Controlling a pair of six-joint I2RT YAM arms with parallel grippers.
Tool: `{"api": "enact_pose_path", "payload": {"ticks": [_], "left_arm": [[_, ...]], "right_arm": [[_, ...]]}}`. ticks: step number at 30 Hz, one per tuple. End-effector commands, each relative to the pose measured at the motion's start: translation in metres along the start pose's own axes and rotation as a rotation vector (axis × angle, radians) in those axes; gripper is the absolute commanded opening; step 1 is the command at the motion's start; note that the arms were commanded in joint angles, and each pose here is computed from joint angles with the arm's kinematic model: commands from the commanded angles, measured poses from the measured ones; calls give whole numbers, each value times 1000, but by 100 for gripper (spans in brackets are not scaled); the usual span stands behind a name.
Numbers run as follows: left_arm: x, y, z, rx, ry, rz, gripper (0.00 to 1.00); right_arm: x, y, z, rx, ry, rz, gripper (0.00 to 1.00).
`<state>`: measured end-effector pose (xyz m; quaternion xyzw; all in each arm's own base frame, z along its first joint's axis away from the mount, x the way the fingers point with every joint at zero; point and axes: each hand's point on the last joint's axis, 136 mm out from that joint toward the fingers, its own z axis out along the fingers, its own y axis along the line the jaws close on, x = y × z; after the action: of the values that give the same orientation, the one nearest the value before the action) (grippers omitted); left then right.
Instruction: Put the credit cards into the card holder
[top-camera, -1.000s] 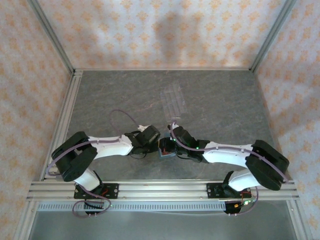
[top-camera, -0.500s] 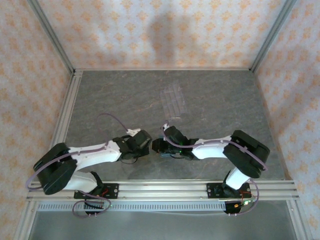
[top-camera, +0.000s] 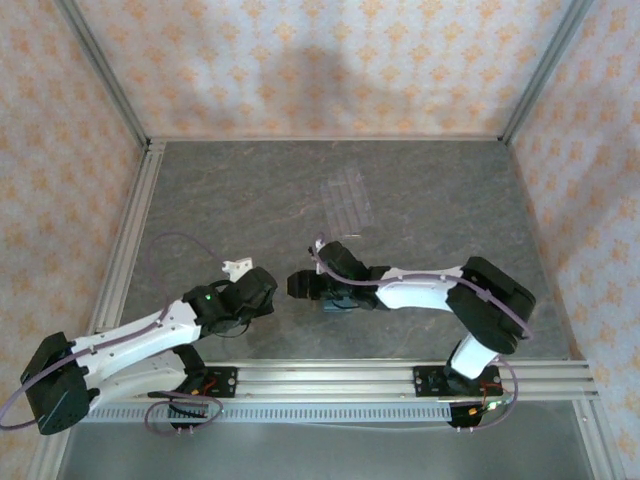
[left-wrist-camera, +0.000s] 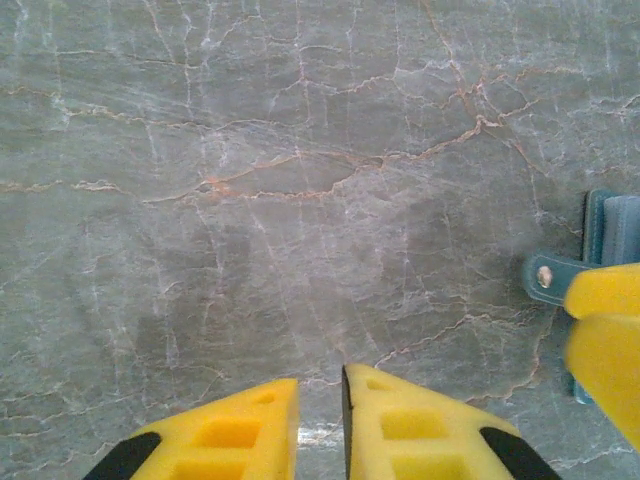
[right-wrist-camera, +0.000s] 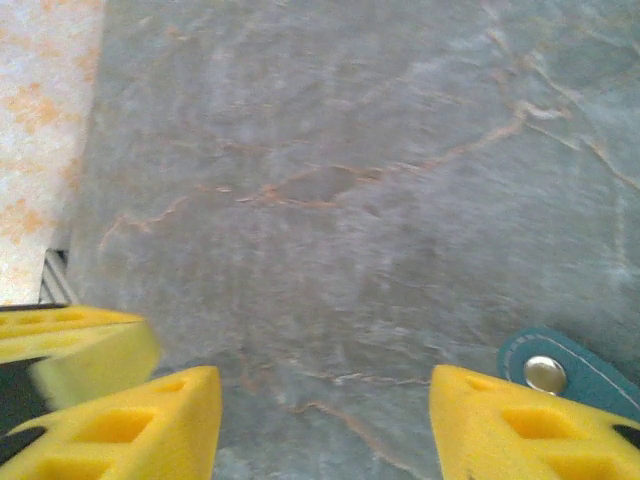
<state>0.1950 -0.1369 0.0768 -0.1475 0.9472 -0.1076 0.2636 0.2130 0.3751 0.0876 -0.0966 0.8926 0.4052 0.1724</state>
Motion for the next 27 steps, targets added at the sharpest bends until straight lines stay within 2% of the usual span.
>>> {"api": "enact_pose_path", "payload": {"ticks": [1,6,9,10,13,16,21,27], "left_arm": [[-2,14,-1,-60,-19,21,21],[-6,4,0,-67,-9,61,28],[-9,-10,1,-58,14,89,28],[-9,-17,1,-38,22,95,28],[-11,-41,3,26,46,113,28],[-15,-65,5,63,65,135,28],[-17,-98,14,90,107,168,27],[-16,-119,34,82,146,196,26]], "right_arm": [[0,18,-26,-2,32,-63,62],[-15,12,-63,59,-47,-101,67],[-23,-10,-86,147,-120,-89,65],[-22,-19,-90,172,-137,-79,59],[-17,-41,-96,214,-163,-43,31],[-8,-56,-87,251,-135,-25,15],[4,-70,-57,267,-56,7,11],[14,-99,-43,348,-40,44,10]]}}
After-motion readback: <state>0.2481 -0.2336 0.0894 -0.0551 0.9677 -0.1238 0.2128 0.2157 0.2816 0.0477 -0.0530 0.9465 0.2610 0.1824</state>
